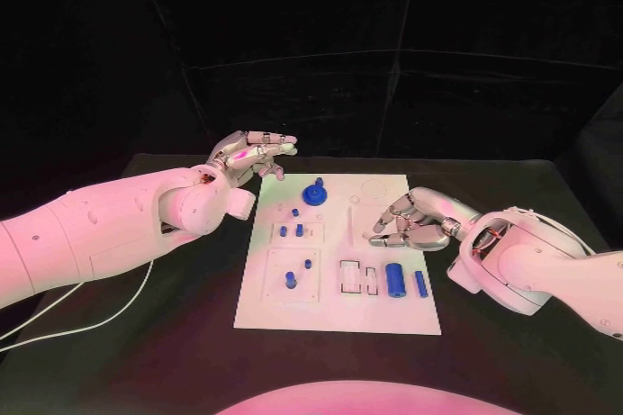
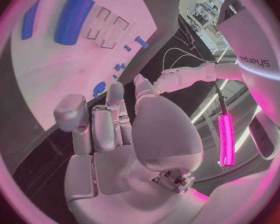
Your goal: Assemble the parts on the task board
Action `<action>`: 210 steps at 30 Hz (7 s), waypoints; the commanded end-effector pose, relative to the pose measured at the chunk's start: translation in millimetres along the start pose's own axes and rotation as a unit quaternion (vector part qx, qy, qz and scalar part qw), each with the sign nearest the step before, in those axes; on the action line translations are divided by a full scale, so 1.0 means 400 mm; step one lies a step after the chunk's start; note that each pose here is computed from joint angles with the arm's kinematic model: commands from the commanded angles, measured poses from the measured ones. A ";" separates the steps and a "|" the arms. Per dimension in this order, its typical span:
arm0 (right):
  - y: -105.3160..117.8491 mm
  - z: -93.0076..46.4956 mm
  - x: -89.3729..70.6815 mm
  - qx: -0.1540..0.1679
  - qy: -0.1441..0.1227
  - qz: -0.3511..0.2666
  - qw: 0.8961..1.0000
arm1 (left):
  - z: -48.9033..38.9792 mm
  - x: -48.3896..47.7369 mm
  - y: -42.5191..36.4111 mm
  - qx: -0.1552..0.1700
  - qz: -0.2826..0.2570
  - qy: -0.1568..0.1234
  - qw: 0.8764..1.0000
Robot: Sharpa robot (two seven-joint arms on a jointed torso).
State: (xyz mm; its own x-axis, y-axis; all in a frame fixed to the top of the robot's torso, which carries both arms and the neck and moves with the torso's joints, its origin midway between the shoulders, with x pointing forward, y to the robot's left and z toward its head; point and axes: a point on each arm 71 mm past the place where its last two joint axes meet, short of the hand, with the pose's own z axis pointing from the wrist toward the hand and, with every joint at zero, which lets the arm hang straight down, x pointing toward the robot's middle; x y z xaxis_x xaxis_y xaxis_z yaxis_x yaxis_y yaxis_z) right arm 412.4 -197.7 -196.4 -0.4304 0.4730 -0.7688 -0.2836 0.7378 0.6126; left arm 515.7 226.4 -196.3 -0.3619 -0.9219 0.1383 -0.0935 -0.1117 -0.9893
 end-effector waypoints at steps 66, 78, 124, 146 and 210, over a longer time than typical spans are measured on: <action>-0.093 -0.039 0.154 0.171 0.094 -0.100 0.976 | -0.005 0.004 0.003 0.000 0.004 0.015 1.000; -0.060 -0.057 0.149 0.155 0.058 0.015 0.986 | -0.005 0.004 0.003 0.001 0.004 0.014 1.000; 0.033 0.028 0.208 0.115 0.060 -0.054 0.990 | -0.006 0.004 0.004 -0.001 0.004 0.015 1.000; 0.038 0.026 0.199 0.107 0.035 -0.046 0.993 | -0.006 0.002 0.004 -0.001 0.005 0.013 1.000; 0.046 0.015 0.203 0.063 0.070 -0.087 0.992 | -0.009 -0.002 0.004 -0.001 0.005 0.012 1.000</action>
State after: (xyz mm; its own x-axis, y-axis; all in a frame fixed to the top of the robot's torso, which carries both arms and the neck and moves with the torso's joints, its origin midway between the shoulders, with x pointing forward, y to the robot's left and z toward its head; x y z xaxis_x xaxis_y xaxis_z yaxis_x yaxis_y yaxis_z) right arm 376.4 -142.5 -248.5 -0.5021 0.2910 -0.8143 -0.2567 0.8491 0.4617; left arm 512.7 229.5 -199.1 -0.3724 -0.9188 0.1308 -0.0990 -0.1008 -0.9900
